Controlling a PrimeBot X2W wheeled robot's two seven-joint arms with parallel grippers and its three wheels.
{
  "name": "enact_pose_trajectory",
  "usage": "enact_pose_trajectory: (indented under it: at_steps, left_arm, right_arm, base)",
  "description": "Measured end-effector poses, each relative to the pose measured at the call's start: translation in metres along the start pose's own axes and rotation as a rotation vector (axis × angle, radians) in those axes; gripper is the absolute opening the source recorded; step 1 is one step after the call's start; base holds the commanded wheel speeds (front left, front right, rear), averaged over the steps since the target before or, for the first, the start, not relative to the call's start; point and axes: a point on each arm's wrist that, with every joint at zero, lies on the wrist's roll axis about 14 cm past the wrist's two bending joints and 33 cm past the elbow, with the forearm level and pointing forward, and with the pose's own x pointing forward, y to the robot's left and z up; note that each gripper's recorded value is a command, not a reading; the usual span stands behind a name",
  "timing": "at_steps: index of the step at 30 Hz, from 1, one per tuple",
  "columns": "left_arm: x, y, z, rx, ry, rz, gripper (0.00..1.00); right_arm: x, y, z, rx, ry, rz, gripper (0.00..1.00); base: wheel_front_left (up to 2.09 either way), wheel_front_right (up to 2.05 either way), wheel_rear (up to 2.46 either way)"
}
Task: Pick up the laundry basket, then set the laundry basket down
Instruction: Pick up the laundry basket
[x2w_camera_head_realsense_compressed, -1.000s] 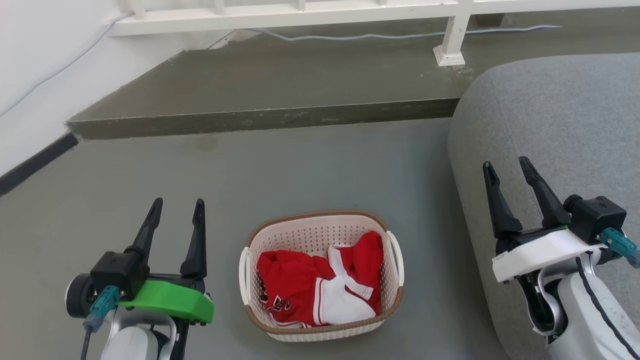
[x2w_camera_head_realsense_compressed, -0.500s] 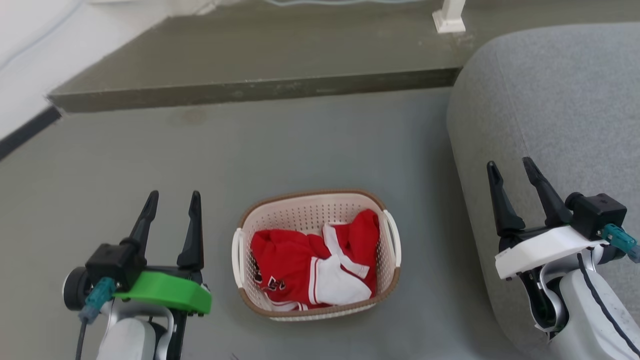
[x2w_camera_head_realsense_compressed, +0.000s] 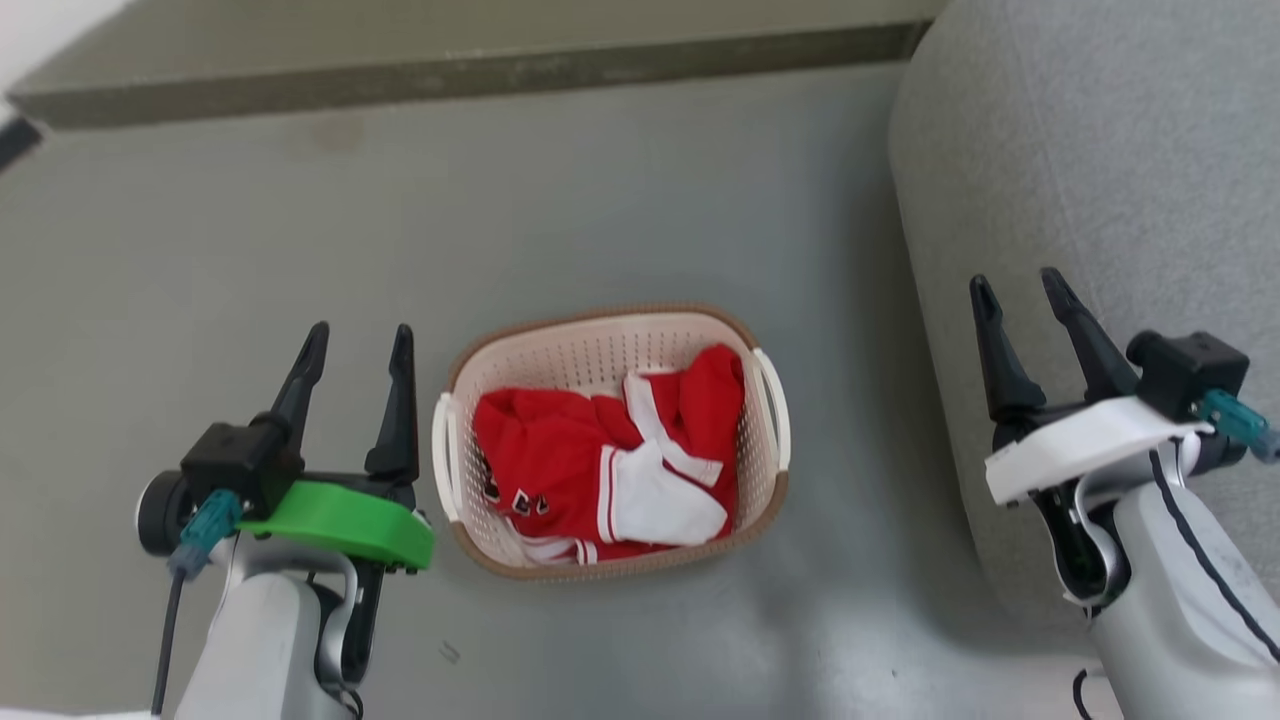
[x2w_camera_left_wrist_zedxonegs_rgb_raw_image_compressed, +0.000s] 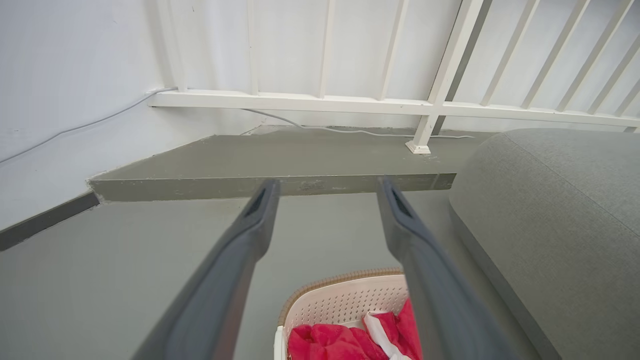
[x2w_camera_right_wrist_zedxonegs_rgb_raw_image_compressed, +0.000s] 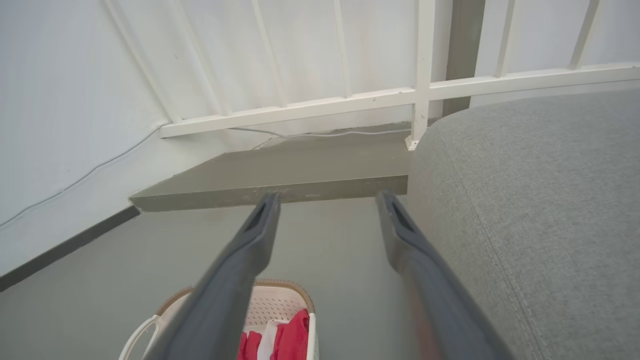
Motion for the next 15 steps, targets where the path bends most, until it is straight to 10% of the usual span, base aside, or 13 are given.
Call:
enact_pose_trajectory:
  at_steps: [15]
  left_arm:
    - [0.041, 0.017, -0.074, -0.062, 0.173, 0.022, 1.00]
  right_arm:
    - [0.045, -0.006, -0.066, 0.003, 0.179, 0.019, 1.00]
  base:
    - [0.00, 0.00, 0.00]
